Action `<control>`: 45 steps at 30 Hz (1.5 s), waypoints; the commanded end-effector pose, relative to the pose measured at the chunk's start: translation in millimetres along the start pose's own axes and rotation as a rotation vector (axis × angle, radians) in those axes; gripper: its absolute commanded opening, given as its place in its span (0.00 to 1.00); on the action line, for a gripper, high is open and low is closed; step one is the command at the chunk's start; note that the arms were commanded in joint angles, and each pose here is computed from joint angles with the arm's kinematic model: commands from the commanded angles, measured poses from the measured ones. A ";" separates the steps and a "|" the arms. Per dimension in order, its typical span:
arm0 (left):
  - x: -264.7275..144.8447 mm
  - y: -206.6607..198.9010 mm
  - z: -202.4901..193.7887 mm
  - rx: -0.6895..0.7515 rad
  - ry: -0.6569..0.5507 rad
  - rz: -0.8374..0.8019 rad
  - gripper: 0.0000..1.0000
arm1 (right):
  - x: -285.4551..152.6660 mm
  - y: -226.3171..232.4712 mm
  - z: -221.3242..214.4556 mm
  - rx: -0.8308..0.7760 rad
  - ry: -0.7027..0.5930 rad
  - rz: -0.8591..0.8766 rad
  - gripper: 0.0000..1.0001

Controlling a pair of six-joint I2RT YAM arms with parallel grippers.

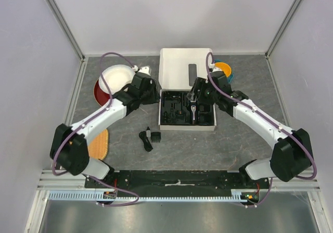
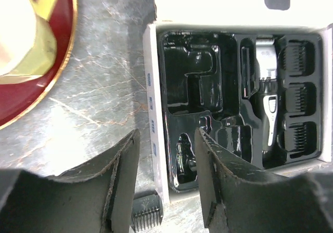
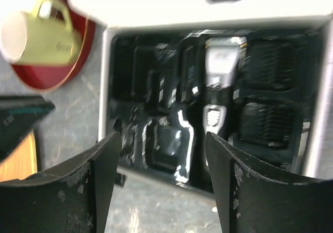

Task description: Sort the hair-cutting tools

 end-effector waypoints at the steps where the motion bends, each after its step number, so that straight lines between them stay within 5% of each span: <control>1: -49.6 18.6 27.2 -0.017 -0.129 0.080 0.54 | -13.0 38.1 -26.2 -0.104 0.049 0.101 0.75; 10: -121.5 56.5 26.7 -0.010 -0.258 0.181 0.70 | -16.2 95.0 -133.0 -0.346 0.155 0.067 0.77; 19: -173.2 68.4 20.8 0.004 -0.369 0.162 0.80 | 28.0 137.0 -256.1 -0.619 0.328 0.019 0.77; 27: -194.1 71.1 32.0 0.023 -0.405 0.178 0.84 | 52.7 128.0 -284.9 -0.742 0.421 0.037 0.69; 35: -210.3 95.7 47.9 -0.039 -0.455 0.375 0.90 | 63.8 109.5 -311.6 -0.735 0.514 0.049 0.61; 41: -193.1 99.3 48.5 -0.035 -0.364 0.388 0.89 | 64.8 99.2 -317.0 -0.741 0.539 0.034 0.47; 45: -187.9 103.0 51.3 -0.053 -0.312 0.362 0.88 | 59.3 104.5 -312.0 -0.721 0.510 0.063 0.25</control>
Point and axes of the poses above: each gripper's point midway between its finger pads, its own x axis out along the fingers, its own y axis along the line the jaws close on, z = x × y, the point moved 4 cm from there along -x, back along the fingers, and after that the axes turned 9 degrees about x, right-handed, at the moved point
